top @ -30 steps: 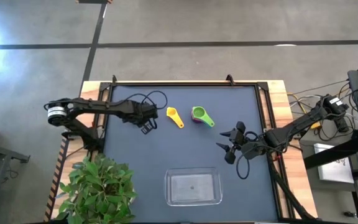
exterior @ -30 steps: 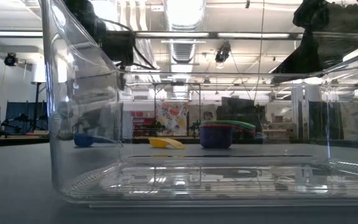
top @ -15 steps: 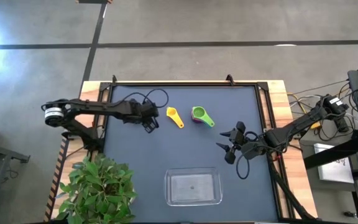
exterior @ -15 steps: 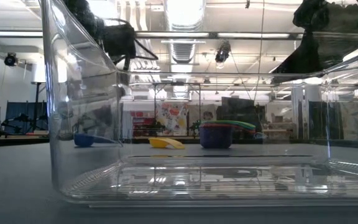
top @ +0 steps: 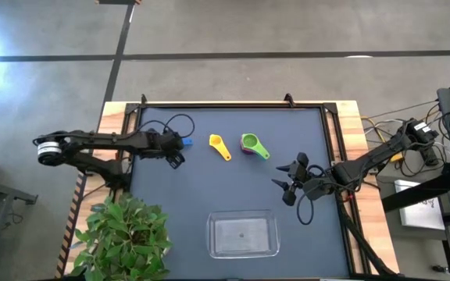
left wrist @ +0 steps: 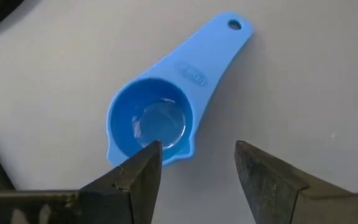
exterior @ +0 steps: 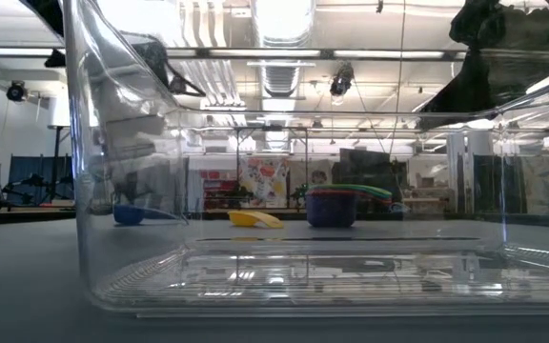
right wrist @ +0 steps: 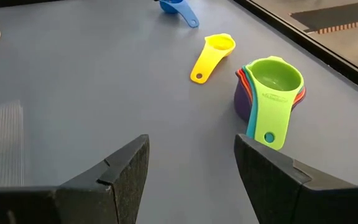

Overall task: Nest measuring cups in basket
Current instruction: Stack the blue measuring cup on top of the green measuring cup

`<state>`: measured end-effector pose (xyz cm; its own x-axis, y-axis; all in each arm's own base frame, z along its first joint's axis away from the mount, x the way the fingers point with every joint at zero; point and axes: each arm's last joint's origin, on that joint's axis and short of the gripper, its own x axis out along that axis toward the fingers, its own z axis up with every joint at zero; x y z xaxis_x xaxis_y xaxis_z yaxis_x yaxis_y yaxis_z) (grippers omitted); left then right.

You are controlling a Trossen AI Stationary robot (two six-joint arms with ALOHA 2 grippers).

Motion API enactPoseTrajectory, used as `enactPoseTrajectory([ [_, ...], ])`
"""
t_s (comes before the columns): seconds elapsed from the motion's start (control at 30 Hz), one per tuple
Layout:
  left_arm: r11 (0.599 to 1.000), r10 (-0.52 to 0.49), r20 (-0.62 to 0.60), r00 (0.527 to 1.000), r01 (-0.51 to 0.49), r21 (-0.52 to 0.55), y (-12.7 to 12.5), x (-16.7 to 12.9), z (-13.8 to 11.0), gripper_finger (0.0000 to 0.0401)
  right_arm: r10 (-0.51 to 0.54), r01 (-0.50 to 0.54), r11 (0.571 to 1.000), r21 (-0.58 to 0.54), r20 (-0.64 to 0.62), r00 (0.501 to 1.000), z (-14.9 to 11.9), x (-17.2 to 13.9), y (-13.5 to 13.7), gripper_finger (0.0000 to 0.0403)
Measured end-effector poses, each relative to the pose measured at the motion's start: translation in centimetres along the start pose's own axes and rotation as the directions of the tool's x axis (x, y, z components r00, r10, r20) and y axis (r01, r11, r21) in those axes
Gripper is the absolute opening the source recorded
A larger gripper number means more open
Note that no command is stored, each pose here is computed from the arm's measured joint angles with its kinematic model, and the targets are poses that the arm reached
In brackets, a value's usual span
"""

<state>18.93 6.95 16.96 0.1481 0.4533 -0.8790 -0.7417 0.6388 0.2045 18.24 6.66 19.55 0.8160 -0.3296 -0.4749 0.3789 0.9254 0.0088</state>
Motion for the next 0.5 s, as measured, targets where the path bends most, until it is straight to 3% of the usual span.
enactPoseTrajectory([
  [0.23, 0.999, 0.032, 0.031, 0.999, -0.032, -0.006, 0.3, 0.8, -0.3, 0.0185, 0.000, 0.000, 1.000, 0.011, 0.001, 1.000, 0.0, 0.0, 0.0, 0.0224],
  [0.5, 0.995, 0.104, -0.070, 0.992, -0.103, 0.018, 0.8, 3.2, -0.4, 0.0181, 0.001, -0.001, 1.000, 0.019, 0.003, 1.000, 0.0, 0.0, 0.0, 0.0224],
])
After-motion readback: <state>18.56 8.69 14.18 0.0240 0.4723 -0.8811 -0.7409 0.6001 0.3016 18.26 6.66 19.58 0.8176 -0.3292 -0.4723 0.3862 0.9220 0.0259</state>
